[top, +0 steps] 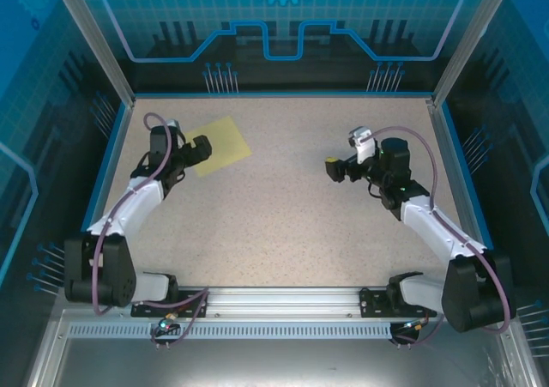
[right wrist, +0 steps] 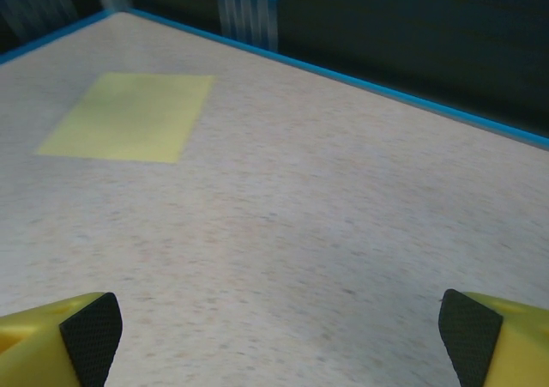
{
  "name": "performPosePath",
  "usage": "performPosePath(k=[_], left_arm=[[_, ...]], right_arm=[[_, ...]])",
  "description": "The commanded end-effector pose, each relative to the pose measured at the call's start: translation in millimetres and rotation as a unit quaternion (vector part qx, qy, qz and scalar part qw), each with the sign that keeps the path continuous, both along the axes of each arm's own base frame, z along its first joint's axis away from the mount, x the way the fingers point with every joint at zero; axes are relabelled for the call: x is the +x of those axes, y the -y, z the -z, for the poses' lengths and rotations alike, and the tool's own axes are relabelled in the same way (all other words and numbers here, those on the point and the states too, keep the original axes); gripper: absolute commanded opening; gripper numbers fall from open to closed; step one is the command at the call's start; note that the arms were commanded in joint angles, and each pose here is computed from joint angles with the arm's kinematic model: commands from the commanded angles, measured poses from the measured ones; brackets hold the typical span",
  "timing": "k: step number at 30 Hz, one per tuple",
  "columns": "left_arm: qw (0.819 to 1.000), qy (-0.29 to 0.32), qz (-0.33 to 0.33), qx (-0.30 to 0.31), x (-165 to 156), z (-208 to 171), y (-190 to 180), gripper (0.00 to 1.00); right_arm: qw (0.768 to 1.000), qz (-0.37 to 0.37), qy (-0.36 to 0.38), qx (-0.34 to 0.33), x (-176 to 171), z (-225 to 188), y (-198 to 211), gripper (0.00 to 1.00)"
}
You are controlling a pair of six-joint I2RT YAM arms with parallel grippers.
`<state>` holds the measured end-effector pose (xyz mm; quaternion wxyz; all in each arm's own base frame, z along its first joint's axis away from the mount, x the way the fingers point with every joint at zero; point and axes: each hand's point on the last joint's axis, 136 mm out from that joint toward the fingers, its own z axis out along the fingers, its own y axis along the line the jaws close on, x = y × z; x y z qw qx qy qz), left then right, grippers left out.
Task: Fold a paper plane with a square sheet of paper (pick it up from the middle)
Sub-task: Move the square sheet of paper to the center of the table.
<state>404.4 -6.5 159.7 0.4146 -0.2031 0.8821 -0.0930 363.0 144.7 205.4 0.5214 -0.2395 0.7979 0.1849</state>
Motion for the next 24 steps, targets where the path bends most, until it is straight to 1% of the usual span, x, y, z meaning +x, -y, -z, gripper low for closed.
performPosePath(k=[1, 5, 6, 7, 10, 12, 16, 24], left_arm=[[0.996, -0.082, -0.004, -0.035, -7.6, 23.0, 12.8, 0.99], [0.991, -0.128, -0.010, -0.036, 9.9, 38.3, 17.0, 0.99], [0.990, -0.139, -0.013, -0.035, 13.3, 42.6, 16.8, 0.99], [0.988, -0.148, -0.015, -0.032, 17.4, 45.2, 17.4, 0.99], [0.983, -0.179, -0.024, -0.011, 28.1, 58.6, 17.6, 0.99], [0.979, -0.199, -0.031, -0.016, 35.0, 70.3, 19.3, 0.99], [0.971, -0.236, -0.037, -0.002, 47.7, 88.8, 23.6, 0.99], [0.961, -0.272, -0.041, 0.016, 67.0, 109.4, 32.6, 0.99]], right_arm=[[0.991, -0.113, -0.059, 0.030, -28.9, 1.3, -47.9, 0.99], [0.983, -0.162, -0.078, 0.047, -35.3, -1.6, -81.3, 0.99], [0.981, -0.166, -0.085, 0.047, -36.4, 2.5, -86.1, 0.99], [0.981, -0.169, -0.078, 0.049, -32.0, -5.3, -92.5, 0.99], [0.979, -0.179, -0.082, 0.048, -28.0, -6.8, -108.1, 0.99], [0.978, -0.183, -0.088, 0.043, -25.0, -6.0, -117.7, 0.99], [0.977, -0.189, -0.094, 0.039, -20.0, -2.4, -131.2, 0.99], [0.974, -0.196, -0.106, 0.049, -14.7, 1.4, -146.9, 0.99]])
